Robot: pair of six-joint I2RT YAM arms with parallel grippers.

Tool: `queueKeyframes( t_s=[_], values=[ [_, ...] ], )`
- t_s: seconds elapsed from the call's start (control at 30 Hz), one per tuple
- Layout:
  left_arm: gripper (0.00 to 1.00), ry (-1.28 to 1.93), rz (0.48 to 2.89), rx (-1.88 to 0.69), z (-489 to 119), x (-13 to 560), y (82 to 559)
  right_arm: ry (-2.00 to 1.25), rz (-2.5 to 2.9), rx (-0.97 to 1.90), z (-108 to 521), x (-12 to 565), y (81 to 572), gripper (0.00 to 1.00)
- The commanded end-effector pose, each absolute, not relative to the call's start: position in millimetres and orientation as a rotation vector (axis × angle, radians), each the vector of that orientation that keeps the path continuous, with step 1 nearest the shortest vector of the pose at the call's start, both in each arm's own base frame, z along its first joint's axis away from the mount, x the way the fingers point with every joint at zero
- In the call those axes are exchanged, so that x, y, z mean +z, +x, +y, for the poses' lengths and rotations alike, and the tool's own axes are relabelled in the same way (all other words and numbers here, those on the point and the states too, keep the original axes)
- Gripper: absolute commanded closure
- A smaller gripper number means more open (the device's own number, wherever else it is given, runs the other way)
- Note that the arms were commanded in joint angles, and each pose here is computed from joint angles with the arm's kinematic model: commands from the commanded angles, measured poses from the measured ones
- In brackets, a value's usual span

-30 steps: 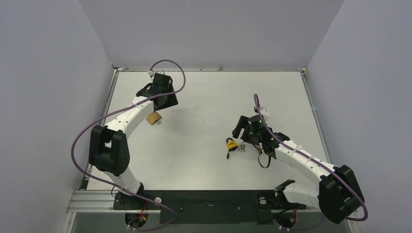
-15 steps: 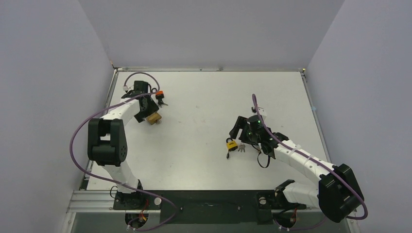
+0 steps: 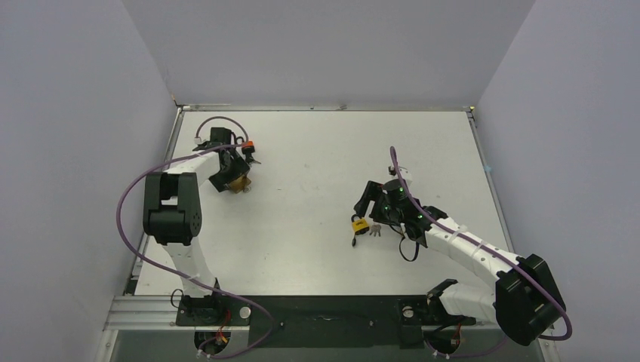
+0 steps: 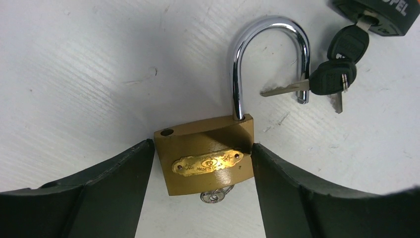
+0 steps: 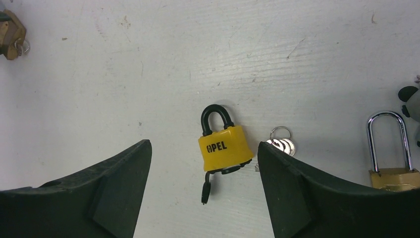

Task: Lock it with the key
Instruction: Pick up the lock from the center of the board.

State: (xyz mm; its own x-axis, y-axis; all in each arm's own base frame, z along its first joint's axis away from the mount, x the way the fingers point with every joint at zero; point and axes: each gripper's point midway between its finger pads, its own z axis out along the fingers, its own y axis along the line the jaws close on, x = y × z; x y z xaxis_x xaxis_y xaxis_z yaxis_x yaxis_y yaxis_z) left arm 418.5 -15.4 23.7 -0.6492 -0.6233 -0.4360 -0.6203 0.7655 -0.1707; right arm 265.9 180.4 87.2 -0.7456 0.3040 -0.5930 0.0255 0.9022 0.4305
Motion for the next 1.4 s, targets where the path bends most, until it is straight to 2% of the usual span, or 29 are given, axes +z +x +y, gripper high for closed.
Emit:
queueKeyframes(
  t_s=[0.0,0.47,0.63,0.73,0.9,1.07,1.37],
  values=[
    [0.3,-0.954,2.414,-0.001,-9,36,444,0.198,2.296,0.613,196,111,274,0.26],
    [0.3,-0.88,2.502,0.161,-19,25,438,0.157,2.29,0.665,218,115,273,0.27],
    [0.32,-0.92,2.547,0.124,-29,12,425,0.141,2.284,0.689,226,120,272,0.27],
    [0.36,-0.96,2.551,0.047,-38,10,418,0.129,2.278,0.704,232,123,272,0.27],
    [0.49,-1.059,2.555,-0.138,-59,12,393,0.088,2.27,0.738,251,130,270,0.27],
    [0.57,-1.135,2.516,-0.326,-77,18,370,0.046,2.261,0.766,271,135,269,0.27],
    [0.61,-1.202,2.408,-0.695,-113,52,340,-0.046,2.14,0.827,316,148,277,0.27]
  ],
)
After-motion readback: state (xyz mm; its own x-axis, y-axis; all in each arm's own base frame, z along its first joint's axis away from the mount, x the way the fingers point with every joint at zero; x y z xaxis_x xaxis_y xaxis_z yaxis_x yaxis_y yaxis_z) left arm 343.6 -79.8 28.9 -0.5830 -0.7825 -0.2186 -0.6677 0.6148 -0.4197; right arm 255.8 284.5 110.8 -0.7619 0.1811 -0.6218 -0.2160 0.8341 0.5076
